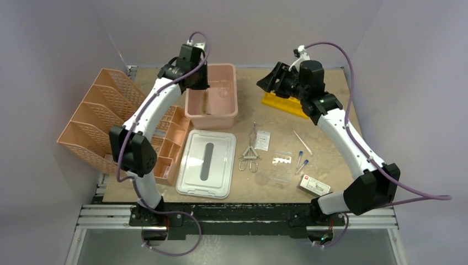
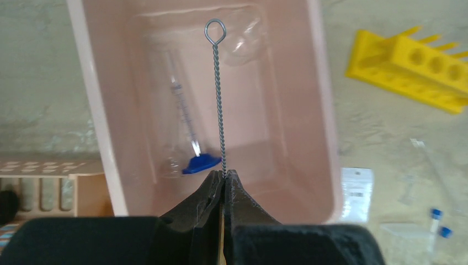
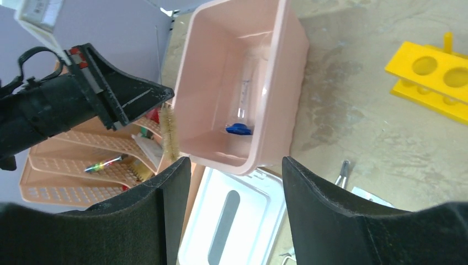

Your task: Organize the chemistry lab equipment

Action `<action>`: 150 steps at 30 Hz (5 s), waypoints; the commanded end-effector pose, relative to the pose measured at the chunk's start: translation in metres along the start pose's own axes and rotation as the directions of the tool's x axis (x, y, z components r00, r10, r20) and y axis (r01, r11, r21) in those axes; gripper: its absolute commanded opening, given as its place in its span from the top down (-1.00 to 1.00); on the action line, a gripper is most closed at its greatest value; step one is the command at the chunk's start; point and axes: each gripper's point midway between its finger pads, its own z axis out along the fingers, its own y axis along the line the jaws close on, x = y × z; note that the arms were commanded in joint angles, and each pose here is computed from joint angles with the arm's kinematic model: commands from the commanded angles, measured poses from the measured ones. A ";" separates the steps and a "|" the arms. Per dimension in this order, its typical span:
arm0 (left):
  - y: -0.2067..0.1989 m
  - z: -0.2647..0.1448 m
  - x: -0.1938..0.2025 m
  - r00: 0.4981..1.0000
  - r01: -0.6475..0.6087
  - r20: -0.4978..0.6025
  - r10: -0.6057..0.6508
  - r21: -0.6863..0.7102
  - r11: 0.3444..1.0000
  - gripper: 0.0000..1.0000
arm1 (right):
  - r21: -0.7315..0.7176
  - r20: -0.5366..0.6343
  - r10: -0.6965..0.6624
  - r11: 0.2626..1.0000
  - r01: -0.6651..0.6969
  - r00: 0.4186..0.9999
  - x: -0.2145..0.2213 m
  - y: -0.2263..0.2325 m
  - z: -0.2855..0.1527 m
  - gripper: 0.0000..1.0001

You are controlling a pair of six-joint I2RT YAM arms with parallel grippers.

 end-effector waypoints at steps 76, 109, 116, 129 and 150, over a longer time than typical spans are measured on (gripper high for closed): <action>-0.011 -0.042 -0.045 0.949 0.009 0.311 -0.056 0.148 0.989 -0.55 | 0.659 -0.425 -0.027 0.676 0.330 0.905 0.098 -0.249 -0.061 -0.77; -0.036 -0.084 -0.074 0.920 -0.016 0.382 -0.089 0.263 0.965 -0.73 | 0.296 -0.750 -0.195 0.756 0.584 0.632 0.150 -0.292 0.013 0.04; -0.032 -0.082 -0.073 0.919 -0.005 0.383 -0.092 0.245 0.970 -0.81 | 0.278 -0.752 -0.239 0.729 0.625 0.614 0.146 -0.298 0.018 0.37; -0.028 -0.080 -0.067 0.912 0.016 0.395 -0.112 0.239 0.971 -0.86 | 0.338 -0.627 -0.391 0.642 0.688 0.673 0.082 -0.255 0.016 0.66; -0.144 -0.070 -0.009 0.925 0.029 0.284 -0.252 0.610 0.792 -0.69 | 0.030 0.178 -0.270 0.963 0.269 0.946 -0.053 -0.033 -0.015 0.64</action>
